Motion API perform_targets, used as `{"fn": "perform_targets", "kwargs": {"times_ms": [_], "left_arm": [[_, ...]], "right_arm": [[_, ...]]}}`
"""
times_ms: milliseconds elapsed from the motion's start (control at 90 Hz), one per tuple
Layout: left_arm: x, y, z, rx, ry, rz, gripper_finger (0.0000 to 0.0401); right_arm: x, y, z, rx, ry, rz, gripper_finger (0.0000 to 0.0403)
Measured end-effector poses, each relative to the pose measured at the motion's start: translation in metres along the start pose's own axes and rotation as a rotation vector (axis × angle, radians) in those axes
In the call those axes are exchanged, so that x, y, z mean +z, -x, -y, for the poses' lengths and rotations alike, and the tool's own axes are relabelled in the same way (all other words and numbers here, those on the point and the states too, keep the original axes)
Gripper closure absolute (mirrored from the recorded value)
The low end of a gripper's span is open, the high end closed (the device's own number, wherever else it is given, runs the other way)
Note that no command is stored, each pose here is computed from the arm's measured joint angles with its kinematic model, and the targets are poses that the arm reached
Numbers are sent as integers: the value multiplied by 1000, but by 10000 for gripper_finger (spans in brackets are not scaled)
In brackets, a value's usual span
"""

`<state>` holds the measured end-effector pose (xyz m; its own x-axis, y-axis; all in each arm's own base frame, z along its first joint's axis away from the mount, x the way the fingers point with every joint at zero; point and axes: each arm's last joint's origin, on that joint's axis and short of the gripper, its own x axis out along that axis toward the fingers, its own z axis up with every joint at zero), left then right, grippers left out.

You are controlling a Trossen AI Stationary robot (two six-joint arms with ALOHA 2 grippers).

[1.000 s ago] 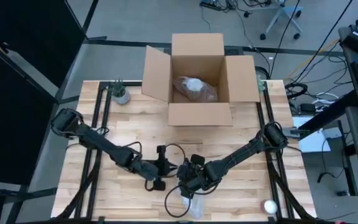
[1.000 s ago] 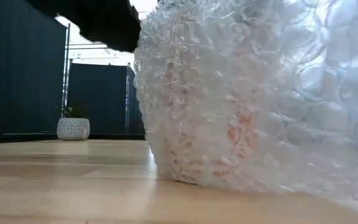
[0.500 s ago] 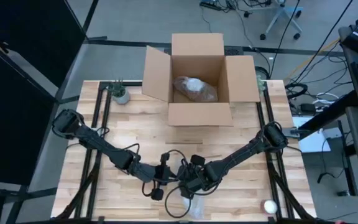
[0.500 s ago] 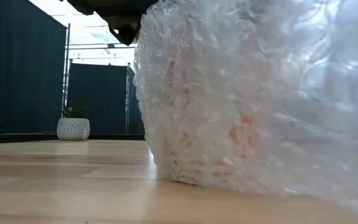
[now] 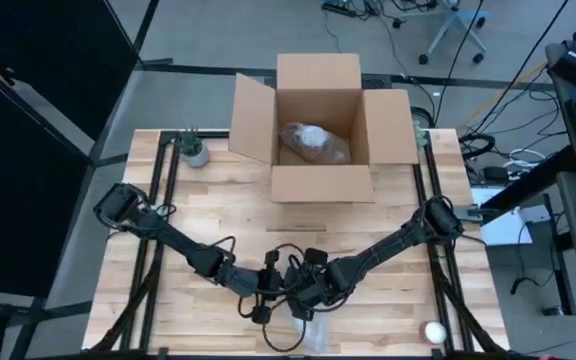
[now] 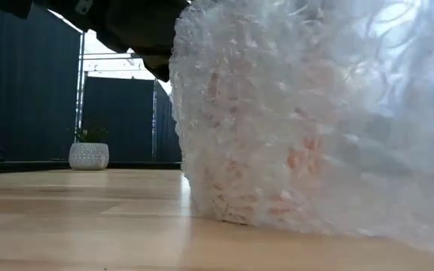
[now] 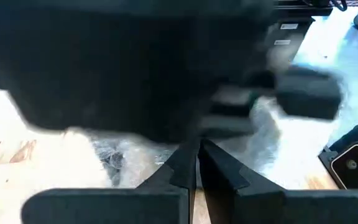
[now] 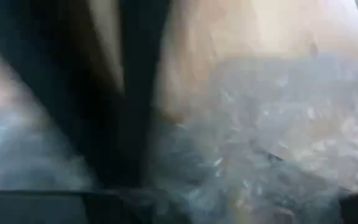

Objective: Wrap mug
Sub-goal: Wrap the orange patterned mug with the transparent bubble wrap

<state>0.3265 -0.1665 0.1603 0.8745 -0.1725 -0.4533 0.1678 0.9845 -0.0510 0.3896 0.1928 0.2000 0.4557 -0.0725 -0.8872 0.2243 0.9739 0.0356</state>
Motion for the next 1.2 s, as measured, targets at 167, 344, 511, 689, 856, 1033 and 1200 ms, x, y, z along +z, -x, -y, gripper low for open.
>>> {"fn": "perform_targets", "kwargs": {"times_ms": [167,344,511,689,856,1033,1200], "left_arm": [[0,0,0,2,1,8,391],[0,0,0,7,2,11,391],[1,-1,0,5,7,21,391],[1,-1,0,4,8,28,391],[1,-1,0,4,8,29,391],[1,-1,0,4,8,29,391],[1,-1,0,4,8,29,391]], "right_arm": [[12,29,-5,28,24,-44,216],[16,60,-9,2,81,-90,216],[16,93,-9,-54,69,-137,216],[2,104,-7,-281,21,-83,216],[-1,72,0,-311,-19,-68,216],[10,50,-4,-178,-4,18,216],[-1,35,-4,-123,-29,-34,216]]}}
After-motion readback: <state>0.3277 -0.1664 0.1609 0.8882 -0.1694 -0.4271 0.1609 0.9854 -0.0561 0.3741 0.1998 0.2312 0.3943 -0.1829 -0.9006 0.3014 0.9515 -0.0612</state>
